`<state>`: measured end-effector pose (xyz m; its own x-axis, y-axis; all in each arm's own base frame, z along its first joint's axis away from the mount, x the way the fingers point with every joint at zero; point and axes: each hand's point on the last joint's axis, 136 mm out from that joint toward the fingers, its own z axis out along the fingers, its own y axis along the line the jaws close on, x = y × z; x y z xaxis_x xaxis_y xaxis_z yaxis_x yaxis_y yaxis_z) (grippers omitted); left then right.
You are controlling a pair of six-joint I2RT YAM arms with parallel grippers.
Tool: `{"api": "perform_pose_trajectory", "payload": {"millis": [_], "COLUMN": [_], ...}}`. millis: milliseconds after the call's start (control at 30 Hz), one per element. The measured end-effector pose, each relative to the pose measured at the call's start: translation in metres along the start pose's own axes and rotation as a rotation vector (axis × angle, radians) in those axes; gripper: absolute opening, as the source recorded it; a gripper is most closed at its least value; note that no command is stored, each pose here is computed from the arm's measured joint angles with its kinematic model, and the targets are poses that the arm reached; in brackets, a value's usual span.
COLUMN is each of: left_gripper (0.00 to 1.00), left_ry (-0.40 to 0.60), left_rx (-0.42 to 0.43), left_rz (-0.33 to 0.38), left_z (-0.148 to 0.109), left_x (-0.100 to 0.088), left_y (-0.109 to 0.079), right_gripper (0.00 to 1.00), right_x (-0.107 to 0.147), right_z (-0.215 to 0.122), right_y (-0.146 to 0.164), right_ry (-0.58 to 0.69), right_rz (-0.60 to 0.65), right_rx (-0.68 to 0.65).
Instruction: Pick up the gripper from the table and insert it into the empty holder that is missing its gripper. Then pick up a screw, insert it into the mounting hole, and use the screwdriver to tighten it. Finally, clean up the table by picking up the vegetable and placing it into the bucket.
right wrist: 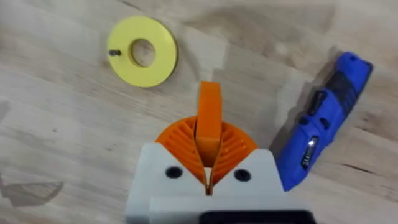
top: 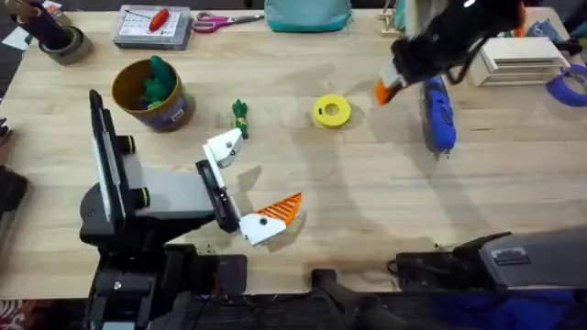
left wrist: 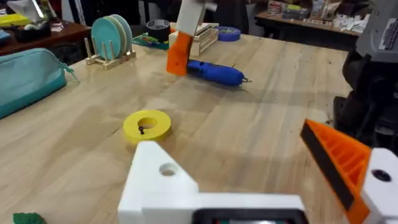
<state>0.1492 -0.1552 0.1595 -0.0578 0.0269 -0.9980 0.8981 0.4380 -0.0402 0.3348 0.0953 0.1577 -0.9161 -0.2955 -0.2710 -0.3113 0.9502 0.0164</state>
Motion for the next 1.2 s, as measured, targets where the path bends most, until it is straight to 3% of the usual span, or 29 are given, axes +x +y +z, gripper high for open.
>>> {"api": "perform_pose_trajectory", "payload": {"millis": [267,533,800,967,1200], "left_gripper": [0.985,0.985,0.985,0.985,0.985], "left_ry": [0.0,0.0,0.0,0.0,0.0], "left_rx": [0.0,0.0,0.0,0.0,0.0], "left_rz": [0.0,0.0,0.0,0.0,0.0], "left_z": [0.0,0.0,0.0,0.0,0.0], "left_x": [0.0,0.0,0.0,0.0,0.0], "left_y": [0.0,0.0,0.0,0.0,0.0], "right_gripper": [0.01,0.01,0.01,0.009,0.009], "right_x": [-0.004,-0.027,-0.033,-0.047,-0.055], "right_z": [-0.059,-0.105,-0.097,-0.079,-0.084], "right_y": [0.008,0.044,0.06,0.089,0.112], "right_ry": [-0.174,-0.432,-0.591,-0.693,-0.799], "right_rz": [0.0,-0.083,-0.028,-0.002,0.033], "right_rx": [-0.021,-0.08,-0.155,-0.381,-0.647]}}
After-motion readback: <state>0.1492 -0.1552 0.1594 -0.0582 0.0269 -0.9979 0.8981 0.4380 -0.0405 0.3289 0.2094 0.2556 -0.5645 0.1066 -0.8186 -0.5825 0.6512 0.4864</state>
